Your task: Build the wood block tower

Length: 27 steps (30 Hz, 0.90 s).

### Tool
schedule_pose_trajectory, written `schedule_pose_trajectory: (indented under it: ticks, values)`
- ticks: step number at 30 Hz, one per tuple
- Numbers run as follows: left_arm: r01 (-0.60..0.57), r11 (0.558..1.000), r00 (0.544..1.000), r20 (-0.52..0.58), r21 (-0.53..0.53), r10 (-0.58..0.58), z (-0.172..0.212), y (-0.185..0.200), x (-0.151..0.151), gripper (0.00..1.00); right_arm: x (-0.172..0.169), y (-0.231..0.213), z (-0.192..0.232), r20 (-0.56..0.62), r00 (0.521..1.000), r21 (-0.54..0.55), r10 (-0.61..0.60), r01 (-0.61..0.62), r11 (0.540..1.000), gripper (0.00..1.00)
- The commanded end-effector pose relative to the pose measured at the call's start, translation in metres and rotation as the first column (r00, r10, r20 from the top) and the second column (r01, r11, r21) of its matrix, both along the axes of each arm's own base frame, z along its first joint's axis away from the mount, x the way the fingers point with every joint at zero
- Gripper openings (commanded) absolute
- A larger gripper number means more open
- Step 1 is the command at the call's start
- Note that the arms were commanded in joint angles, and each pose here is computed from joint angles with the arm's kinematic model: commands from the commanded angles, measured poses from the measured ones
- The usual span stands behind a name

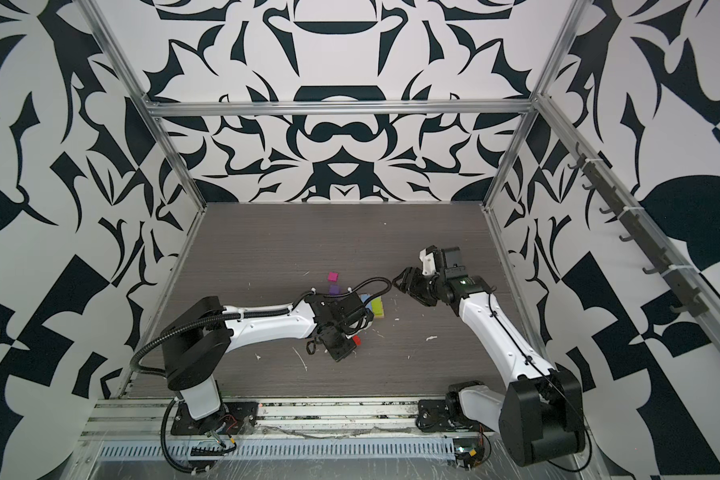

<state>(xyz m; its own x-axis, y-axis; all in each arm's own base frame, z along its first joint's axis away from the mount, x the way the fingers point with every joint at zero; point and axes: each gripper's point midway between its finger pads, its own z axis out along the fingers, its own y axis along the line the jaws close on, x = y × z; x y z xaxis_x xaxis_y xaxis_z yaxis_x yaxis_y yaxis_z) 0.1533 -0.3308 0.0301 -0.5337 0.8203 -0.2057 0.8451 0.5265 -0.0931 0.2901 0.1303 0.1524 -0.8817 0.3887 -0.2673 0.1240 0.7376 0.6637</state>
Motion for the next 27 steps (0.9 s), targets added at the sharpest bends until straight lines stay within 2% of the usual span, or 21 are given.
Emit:
schedule_pose_trajectory:
  ticks: [1,10,14,17,22,25,27]
  values:
    - [-0.006,0.999,1.000,-0.015,0.038,0.007,-0.011,0.007,-0.004,0.25,-0.007,-0.006,0.001,0.008,1.000,-0.036,-0.001,0.001,0.999,0.63]
    - [-0.011,0.998,1.000,-0.011,0.061,0.011,-0.017,0.010,-0.002,0.44,-0.015,-0.008,0.003,-0.007,1.000,-0.046,0.002,-0.003,0.999,0.64]
    - [-0.015,0.998,1.000,0.000,0.054,0.015,-0.014,0.010,-0.001,0.65,-0.019,-0.005,0.004,-0.009,1.000,-0.044,0.015,-0.015,0.999,0.65]
    - [-0.021,0.999,1.000,0.020,0.033,0.021,-0.005,0.009,0.001,0.72,-0.023,-0.002,0.004,-0.008,0.999,-0.062,0.037,-0.037,0.997,0.66]
    - [-0.043,0.998,0.998,0.044,-0.049,0.046,0.014,0.004,0.005,0.80,-0.032,0.010,0.004,0.017,0.993,-0.153,0.114,-0.110,0.982,0.69]
    - [-0.080,0.992,0.995,0.053,-0.097,0.085,0.027,0.006,0.011,0.84,-0.039,0.018,0.000,0.011,0.986,-0.246,0.167,-0.159,0.956,0.76]
    - [-0.120,0.984,0.987,0.086,-0.134,0.132,0.036,0.009,0.020,0.96,-0.043,0.025,-0.002,0.011,0.979,-0.287,0.204,-0.192,0.938,0.77]
